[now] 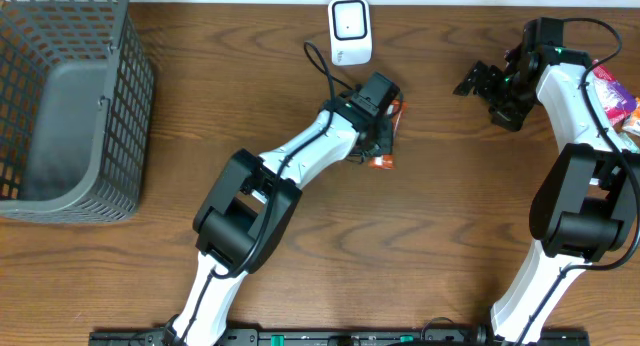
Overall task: Scan the item barcode
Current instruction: 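Set the snack bar down mid-table and retract the left gripper left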
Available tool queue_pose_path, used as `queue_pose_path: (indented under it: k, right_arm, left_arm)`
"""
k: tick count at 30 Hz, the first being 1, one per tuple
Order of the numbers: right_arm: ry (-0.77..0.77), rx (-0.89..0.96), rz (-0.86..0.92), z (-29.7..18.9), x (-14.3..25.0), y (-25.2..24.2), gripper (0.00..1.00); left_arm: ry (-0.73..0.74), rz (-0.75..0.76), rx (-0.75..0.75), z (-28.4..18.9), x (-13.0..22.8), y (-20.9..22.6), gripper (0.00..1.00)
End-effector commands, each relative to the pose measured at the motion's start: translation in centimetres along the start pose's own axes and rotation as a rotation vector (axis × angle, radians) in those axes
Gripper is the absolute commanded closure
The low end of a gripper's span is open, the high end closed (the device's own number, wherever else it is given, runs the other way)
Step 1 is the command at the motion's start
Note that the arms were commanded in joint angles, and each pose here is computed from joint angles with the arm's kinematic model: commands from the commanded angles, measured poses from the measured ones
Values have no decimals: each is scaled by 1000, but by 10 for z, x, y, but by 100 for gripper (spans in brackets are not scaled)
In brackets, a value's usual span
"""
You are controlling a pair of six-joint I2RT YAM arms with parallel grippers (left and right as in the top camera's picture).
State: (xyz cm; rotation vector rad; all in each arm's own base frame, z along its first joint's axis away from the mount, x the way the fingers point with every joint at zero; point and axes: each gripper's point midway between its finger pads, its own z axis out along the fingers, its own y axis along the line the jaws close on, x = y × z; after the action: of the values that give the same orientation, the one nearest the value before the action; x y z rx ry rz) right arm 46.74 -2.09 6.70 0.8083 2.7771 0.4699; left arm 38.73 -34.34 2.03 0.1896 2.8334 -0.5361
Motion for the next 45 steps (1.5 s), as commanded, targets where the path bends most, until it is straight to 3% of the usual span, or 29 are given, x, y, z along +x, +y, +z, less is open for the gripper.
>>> queue_pose_path:
  k: [1,8,17,21,26,27,34,37,45]
  right_arm:
    - [-27,-4,-7,-11,-3,3,1]
    - [-27,-4,-7,-11,-3,3,1]
    - [-27,-4,-7,-11,-3,3,1]
    - [-27,-4,-7,-11,-3,3,1]
    - [-27,-4,-7,-11,-3,3,1]
    - [-27,-4,-7,-11,-3,3,1]
    - [-27,-4,-7,-11,-3,3,1]
    - [-27,-4,-7,-11,-3,3,1]
    - [-27,-4,-7,-11,-3,3,1]
  left_arm:
    - [20,51,69,-8,10,-23,93]
    - [-47,71,-16,-25,-12,2,92]
    - [-122,60,-47,-82,-44,37,92]
    - [-168,61,-85,-114,-58,58,75]
    - [-260,-18,-317,-158,-74,120,53]
    - [-271,-38,-371,-166,-75,135,44]
    - [-223,-152,-540,-188,-66,207,8]
    - [-214,-217,-568,-198,-64,237,2]
    - [-189,-363,-614,-220,-52,298,1]
